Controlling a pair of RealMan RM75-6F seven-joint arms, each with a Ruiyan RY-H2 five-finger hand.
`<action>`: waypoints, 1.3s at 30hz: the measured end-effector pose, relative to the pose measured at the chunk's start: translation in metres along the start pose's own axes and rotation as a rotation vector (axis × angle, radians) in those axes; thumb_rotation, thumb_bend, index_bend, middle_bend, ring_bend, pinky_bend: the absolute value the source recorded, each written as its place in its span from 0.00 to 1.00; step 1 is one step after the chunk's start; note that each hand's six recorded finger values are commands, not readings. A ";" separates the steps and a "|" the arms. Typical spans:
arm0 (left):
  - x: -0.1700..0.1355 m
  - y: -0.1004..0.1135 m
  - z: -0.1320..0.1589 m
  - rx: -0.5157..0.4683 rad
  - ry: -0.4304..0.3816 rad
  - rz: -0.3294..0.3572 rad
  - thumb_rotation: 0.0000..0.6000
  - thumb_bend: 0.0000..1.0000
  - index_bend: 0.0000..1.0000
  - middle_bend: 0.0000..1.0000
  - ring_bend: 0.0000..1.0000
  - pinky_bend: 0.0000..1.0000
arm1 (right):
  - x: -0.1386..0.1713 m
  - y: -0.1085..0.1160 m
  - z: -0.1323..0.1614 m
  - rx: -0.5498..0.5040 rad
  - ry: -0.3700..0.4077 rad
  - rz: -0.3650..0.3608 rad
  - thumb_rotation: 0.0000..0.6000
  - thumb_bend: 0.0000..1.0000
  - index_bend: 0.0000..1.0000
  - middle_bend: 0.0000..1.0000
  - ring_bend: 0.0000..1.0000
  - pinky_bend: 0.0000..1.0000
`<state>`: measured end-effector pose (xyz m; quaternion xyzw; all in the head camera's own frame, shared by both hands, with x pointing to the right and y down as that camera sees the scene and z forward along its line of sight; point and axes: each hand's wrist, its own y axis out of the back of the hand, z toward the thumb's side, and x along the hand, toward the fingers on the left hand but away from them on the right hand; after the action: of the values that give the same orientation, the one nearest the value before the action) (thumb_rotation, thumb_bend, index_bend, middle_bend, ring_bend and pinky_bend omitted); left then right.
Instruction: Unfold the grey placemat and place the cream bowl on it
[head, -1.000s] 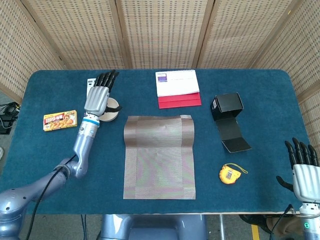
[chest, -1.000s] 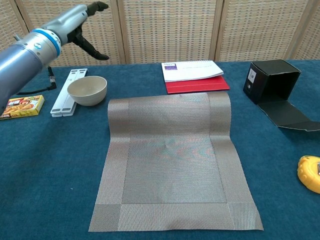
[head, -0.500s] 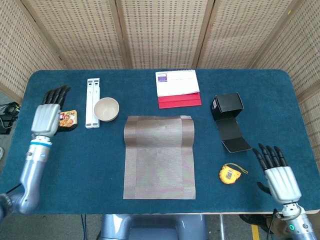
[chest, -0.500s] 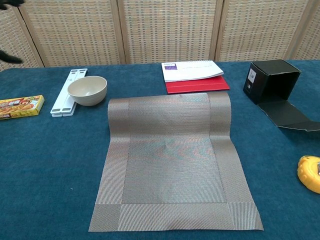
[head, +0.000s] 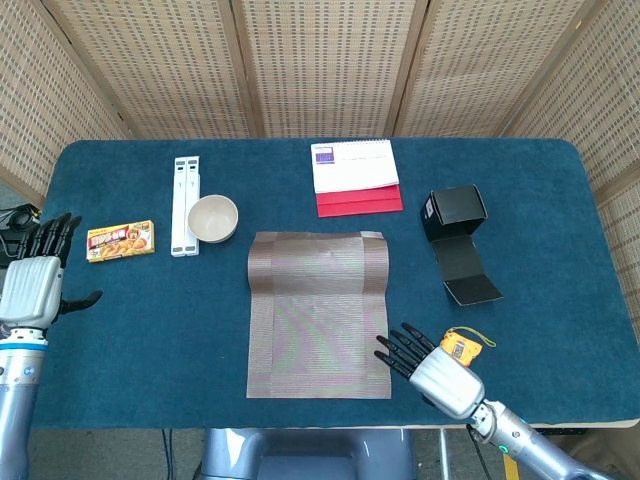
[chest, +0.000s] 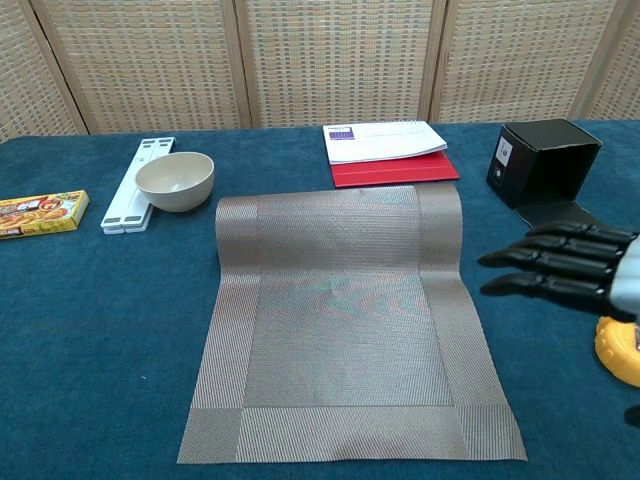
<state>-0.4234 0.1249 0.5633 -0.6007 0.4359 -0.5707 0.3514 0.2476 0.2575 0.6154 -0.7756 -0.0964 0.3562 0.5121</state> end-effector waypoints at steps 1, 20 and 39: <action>0.000 0.000 0.000 0.000 0.000 -0.002 1.00 0.00 0.00 0.00 0.00 0.00 | -0.005 -0.002 0.005 -0.001 0.021 0.007 1.00 0.00 0.13 0.00 0.00 0.00; 0.005 -0.002 -0.002 -0.007 0.003 -0.008 1.00 0.00 0.00 0.00 0.00 0.00 | -0.052 -0.038 0.038 0.056 0.174 0.110 1.00 0.00 0.17 0.00 0.00 0.00; 0.004 -0.004 0.001 -0.010 -0.004 -0.009 1.00 0.00 0.00 0.00 0.00 0.00 | -0.074 -0.046 0.040 0.097 0.170 0.085 1.00 0.00 0.18 0.00 0.00 0.00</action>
<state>-0.4224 0.1227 0.5681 -0.6057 0.4352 -0.5688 0.3468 0.1775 0.2701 0.6800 -0.7808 -0.0023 0.3145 0.5399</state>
